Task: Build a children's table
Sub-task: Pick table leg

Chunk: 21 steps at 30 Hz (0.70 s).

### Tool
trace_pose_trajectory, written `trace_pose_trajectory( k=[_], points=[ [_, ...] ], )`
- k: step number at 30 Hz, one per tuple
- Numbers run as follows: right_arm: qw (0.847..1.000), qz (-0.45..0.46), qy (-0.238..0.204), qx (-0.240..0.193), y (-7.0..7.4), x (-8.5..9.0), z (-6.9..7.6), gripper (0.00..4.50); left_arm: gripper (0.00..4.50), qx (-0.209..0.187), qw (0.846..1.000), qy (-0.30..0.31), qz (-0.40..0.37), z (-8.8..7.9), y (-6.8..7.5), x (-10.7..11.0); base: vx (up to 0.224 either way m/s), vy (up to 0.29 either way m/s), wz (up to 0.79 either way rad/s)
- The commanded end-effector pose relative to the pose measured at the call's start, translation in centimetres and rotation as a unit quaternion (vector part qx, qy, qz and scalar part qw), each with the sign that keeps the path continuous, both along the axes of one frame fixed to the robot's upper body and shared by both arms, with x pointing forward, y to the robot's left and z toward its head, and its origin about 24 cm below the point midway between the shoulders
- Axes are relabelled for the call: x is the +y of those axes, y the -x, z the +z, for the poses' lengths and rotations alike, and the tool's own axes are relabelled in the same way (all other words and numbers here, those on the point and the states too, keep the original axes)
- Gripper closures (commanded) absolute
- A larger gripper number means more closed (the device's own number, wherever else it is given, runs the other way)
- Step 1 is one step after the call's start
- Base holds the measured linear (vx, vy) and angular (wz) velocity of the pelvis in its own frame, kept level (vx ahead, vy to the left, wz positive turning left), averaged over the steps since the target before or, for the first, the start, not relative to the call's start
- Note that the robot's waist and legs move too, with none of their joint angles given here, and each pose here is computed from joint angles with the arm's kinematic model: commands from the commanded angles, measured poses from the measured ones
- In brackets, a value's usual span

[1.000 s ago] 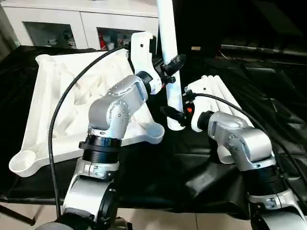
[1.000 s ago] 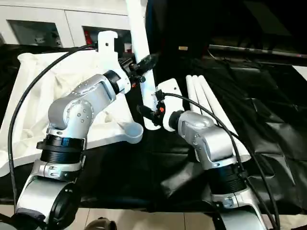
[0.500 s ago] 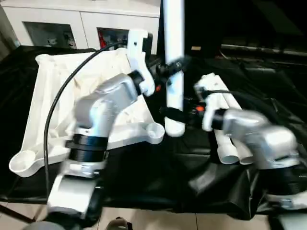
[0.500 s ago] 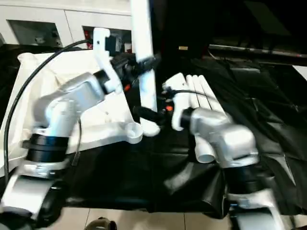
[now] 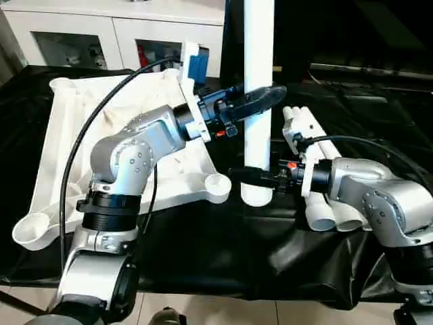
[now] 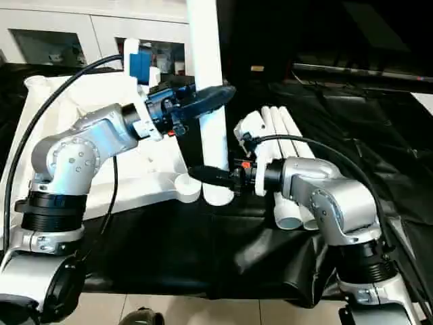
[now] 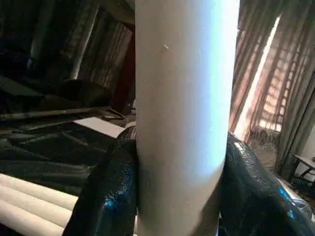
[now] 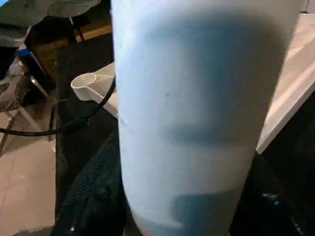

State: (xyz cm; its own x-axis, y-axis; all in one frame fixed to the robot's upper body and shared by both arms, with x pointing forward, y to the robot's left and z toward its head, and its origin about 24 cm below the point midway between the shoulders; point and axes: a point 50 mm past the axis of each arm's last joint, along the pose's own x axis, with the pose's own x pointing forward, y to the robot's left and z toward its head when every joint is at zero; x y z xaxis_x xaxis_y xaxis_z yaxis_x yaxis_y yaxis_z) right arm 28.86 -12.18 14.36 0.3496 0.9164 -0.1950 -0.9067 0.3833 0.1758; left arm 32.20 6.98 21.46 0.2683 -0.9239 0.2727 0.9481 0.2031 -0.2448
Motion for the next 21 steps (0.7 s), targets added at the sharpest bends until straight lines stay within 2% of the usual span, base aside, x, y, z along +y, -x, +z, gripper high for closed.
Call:
trace_pose_trajectory(
  k=[1, 3, 4, 5, 6, 7, 8, 10, 11, 13, 17, 18, 21],
  points=[
    [1.0, -0.002, 0.01, 0.003, 0.1, -0.2, -0.2, 2.47, 2.66, -0.009, 1.0, 0.015, -0.016, 0.6, 0.3, -0.1, 0.0, 0.0, 0.0],
    [1.0, -0.002, 0.01, 0.003, 0.1, -0.1, -0.2, 2.52, 2.66, -0.008, 1.0, 0.015, -0.015, 0.6, 0.3, -0.1, 0.0, 0.0, 0.0],
    [1.0, -0.009, 0.012, 0.0, 0.0, -0.1, -0.3, 2.53, 2.31, -0.004, 1.0, 0.004, 0.002, 0.4, 0.0, 0.0, 0.0, 0.0, 0.0],
    [1.0, -0.025, 0.016, -0.007, -0.4, 0.0, -0.4, 2.53, 2.1, 0.019, 0.999, -0.009, 0.034, 0.1, -0.7, -0.1, 0.0, 0.0, 0.0],
    [1.0, -0.025, 0.016, -0.007, -0.4, 0.0, -0.4, 2.53, 1.96, 0.019, 0.999, -0.009, 0.034, 0.1, -0.7, -0.1, 0.0, 0.0, 0.0],
    [0.999, -0.044, 0.021, -0.013, -0.8, 0.1, -0.5, 2.53, 1.94, 0.039, 0.996, -0.027, 0.071, -0.3, -1.4, -0.2, 0.0, 0.0, 0.0],
    [0.997, -0.075, 0.028, -0.02, -1.4, 0.2, -0.9, 2.54, 1.87, 0.041, 0.987, -0.074, 0.135, -1.1, -2.4, -0.3, 0.0, 0.0, 0.0],
    [0.996, -0.086, 0.03, -0.022, -1.6, 0.3, -1.0, 2.54, 1.75, 0.035, 0.982, -0.094, 0.159, -1.4, -2.7, -0.4, 0.0, 0.0, 0.0],
    [0.994, -0.107, 0.031, -0.024, -1.9, 0.4, -1.2, 2.54, 1.54, 0.024, 0.963, -0.139, 0.228, -2.0, -3.4, -0.4, 0.0, 0.0, 0.0],
    [0.993, -0.111, 0.031, -0.025, -2.0, 0.5, -1.3, 2.54, 1.48, 0.025, 0.961, -0.14, 0.235, -2.1, -3.5, -0.4, 0.0, 0.0, 0.0],
    [0.989, -0.14, 0.03, -0.028, -2.6, 0.9, -1.5, 2.54, 1.47, 0.041, 0.947, -0.138, 0.286, -2.5, -3.9, -0.7, 0.0, 0.0, 0.0],
    [0.989, -0.145, 0.03, -0.029, -2.7, 1.2, -1.6, 2.54, 1.72, 0.053, 0.946, -0.126, 0.295, -2.5, -3.9, -0.9, 0.0, 0.0, 0.0],
    [0.988, -0.15, 0.032, -0.031, -2.7, 1.5, -1.7, 2.54, 1.81, 0.067, 0.945, -0.106, 0.301, -2.3, -3.9, -1.2, 0.0, 0.0, 0.0]
  ],
)
